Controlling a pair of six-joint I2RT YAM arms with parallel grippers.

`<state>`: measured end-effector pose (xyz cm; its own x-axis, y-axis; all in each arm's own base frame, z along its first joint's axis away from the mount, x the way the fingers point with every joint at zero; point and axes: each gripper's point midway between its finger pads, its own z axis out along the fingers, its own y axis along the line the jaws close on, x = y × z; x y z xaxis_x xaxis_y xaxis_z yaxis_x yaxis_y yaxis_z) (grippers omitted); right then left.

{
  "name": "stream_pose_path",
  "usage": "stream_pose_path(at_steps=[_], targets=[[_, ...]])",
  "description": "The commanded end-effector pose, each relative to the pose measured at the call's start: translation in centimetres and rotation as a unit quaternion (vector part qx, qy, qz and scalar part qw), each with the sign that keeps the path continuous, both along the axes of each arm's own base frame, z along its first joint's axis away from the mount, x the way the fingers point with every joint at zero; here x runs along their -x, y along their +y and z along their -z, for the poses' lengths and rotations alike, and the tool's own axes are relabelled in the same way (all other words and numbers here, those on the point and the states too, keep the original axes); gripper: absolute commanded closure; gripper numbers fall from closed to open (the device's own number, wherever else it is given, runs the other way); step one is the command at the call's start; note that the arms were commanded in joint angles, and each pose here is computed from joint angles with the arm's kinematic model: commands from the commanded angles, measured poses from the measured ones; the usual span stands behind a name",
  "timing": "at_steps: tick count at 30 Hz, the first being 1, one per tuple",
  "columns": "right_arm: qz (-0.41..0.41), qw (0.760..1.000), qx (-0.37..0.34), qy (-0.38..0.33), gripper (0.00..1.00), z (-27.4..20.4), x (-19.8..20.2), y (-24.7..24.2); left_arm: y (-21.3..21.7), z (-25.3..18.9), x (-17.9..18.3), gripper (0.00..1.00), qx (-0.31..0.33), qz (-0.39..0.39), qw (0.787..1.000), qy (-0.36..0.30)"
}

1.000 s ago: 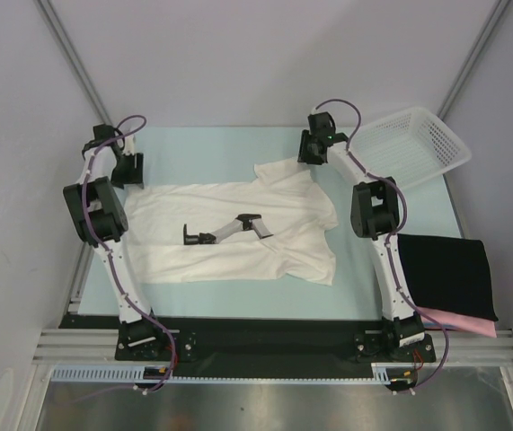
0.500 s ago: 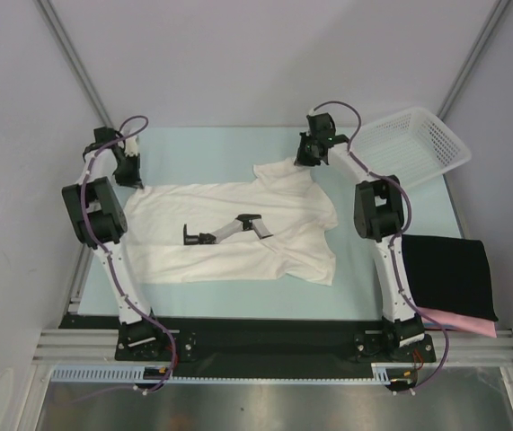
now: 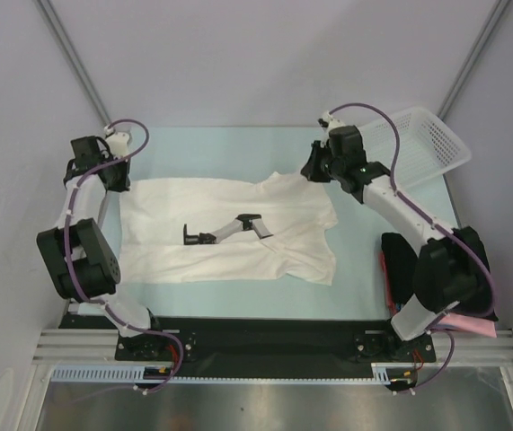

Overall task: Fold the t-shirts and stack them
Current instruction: Fold the tshirt

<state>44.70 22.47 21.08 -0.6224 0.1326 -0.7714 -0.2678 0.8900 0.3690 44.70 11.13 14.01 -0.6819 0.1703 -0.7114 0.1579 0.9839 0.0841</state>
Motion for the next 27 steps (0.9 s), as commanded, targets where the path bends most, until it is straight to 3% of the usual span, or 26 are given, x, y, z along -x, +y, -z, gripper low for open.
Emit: stream_pose_path(at_steps=[1, 7, 12, 23, 27], targets=[[0.013, 1.000, 0.008, 0.019, 1.00, 2.3, 4.1, -1.3, 0.8, 0.9, 3.0, 1.00, -0.031, 0.029, 0.999, 0.000], [0.023, 0.997, -0.005, 0.069, 1.00, 6.5, 10.8, -2.4, 1.6, 3.5, 7.6, 1.00, -0.038, 0.026, 0.998, 0.035], [0.040, 0.993, 0.007, 0.111, 1.00, 10.2, 13.8, -3.6, 1.4, 5.9, 9.7, 1.00, -0.049, 0.037, 0.996, 0.060], [0.062, 0.990, 0.006, 0.125, 1.00, 10.9, 16.1, -4.8, 3.1, 6.1, 8.8, 1.00, -0.079, 0.022, 0.995, 0.062], [0.070, 0.984, 0.000, 0.165, 1.00, 13.4, 17.2, -4.4, 3.4, 6.4, 8.3, 1.00, -0.080, 0.025, 0.994, 0.065]])
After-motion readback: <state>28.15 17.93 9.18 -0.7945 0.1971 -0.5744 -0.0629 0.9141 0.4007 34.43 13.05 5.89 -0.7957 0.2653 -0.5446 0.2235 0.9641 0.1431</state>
